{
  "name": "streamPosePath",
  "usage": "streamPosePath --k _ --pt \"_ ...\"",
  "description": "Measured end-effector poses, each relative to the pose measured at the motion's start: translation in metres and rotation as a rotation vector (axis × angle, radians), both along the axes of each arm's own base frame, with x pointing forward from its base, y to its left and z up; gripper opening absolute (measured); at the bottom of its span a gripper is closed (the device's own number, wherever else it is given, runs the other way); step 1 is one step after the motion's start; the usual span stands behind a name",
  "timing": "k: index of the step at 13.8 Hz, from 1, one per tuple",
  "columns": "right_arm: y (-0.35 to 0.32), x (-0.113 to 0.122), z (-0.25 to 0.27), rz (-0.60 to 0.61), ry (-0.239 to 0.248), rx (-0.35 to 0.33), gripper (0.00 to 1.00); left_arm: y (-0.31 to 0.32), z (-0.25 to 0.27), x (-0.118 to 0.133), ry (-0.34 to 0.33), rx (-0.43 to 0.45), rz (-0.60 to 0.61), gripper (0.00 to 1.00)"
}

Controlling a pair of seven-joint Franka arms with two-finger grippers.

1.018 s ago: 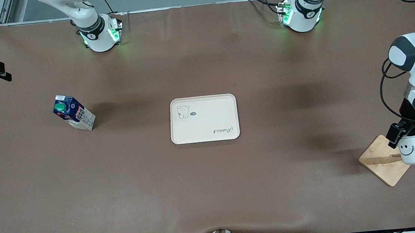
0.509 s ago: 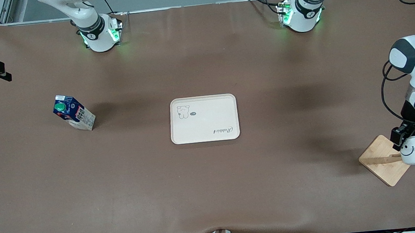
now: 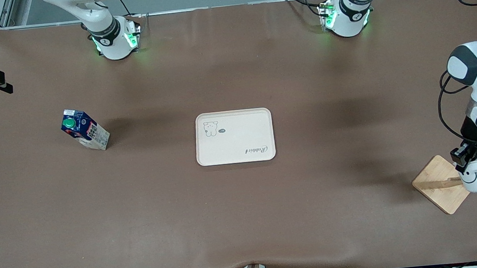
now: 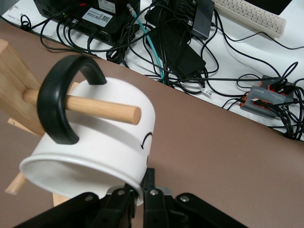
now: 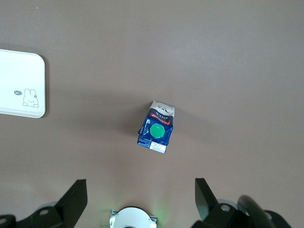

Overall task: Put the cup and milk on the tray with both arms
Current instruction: 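Grasp the white mug rim with the left gripper, then lift the mug off the tree and carry it toward the tray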

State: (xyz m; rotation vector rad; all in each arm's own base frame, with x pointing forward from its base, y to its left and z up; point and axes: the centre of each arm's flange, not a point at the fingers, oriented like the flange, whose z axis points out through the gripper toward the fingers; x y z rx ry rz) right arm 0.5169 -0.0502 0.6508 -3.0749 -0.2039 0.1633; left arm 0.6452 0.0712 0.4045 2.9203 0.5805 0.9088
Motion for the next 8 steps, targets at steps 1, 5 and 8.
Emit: streamPosePath --k 1,5,8 --pt "-0.001 0.000 0.000 -0.002 0.000 0.000 1.00 -0.002 0.000 0.000 0.001 0.009 -0.009 0.08" --pt "-0.004 0.002 -0.003 -0.007 0.006 0.000 1.00 -0.008 0.004 0.002 -0.005 0.040 -0.041 0.08" --pt "-0.004 0.002 -0.004 -0.007 0.007 0.001 1.00 -0.017 0.013 0.005 0.003 0.045 -0.059 0.08"
